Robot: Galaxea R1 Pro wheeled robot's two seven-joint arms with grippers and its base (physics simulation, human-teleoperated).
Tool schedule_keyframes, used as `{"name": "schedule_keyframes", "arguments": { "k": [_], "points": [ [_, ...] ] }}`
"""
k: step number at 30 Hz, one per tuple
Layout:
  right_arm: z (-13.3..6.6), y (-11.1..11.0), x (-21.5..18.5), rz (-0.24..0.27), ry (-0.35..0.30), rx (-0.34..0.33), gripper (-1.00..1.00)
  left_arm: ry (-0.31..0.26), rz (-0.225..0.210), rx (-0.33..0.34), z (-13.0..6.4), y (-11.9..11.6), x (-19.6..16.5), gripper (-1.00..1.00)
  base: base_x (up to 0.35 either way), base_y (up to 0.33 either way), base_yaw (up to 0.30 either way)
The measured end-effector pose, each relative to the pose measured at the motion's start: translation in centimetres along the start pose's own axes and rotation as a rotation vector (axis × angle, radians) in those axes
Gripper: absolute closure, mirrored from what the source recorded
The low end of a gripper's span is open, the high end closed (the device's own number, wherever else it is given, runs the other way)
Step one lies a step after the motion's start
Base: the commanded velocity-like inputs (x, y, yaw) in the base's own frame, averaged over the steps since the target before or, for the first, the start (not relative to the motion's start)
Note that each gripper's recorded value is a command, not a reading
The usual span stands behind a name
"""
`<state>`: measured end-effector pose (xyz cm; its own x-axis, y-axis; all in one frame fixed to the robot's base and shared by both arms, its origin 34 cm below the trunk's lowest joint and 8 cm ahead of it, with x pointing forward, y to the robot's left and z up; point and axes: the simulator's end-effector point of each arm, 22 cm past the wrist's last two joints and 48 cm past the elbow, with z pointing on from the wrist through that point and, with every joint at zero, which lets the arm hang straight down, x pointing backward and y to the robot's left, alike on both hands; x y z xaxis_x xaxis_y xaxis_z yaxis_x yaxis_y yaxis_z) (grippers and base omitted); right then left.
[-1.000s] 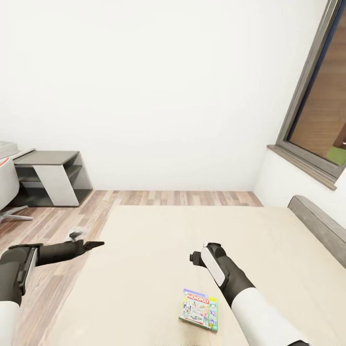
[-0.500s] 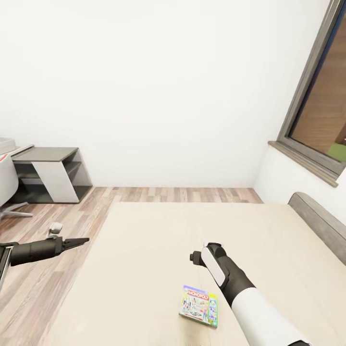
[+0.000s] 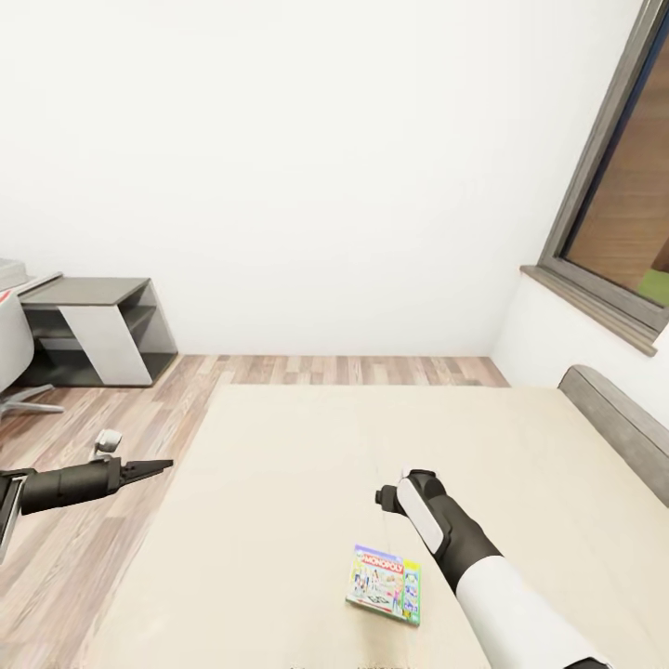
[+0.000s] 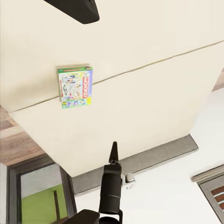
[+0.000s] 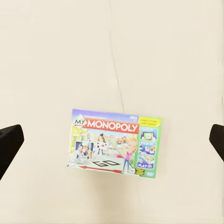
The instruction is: Put all the toys in the child's room - the three board games (two on the bed and one on the table), the two jigsaw puzzles on the table, and the tennis ball on the table - inside the toy box on the table in the child's room.
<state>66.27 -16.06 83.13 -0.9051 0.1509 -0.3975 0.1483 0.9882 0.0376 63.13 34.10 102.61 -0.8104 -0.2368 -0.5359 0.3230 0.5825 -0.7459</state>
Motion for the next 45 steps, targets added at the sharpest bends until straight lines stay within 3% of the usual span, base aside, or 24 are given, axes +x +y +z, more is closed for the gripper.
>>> {"name": "schedule_keyframes", "arguments": {
  "k": [7,32,45],
  "points": [
    [1.2,-1.3,0.5,0.032,0.0,0.024,-1.0,0.008,-0.009,-0.002,0.4,0.4,0.4,-1.0,0.0,0.0,0.0],
    [4.2,-3.9,3.2,0.051,0.033,0.078,-1.0,0.035,-0.042,-0.012,1.3,2.1,1.6,-1.0,0.0,0.0,0.0],
    [5.4,-2.5,4.0,0.06,0.043,-0.001,-1.0,0.046,-0.058,-0.017,1.7,2.9,2.2,-1.0,0.0,0.0,0.0]
  ]
}}
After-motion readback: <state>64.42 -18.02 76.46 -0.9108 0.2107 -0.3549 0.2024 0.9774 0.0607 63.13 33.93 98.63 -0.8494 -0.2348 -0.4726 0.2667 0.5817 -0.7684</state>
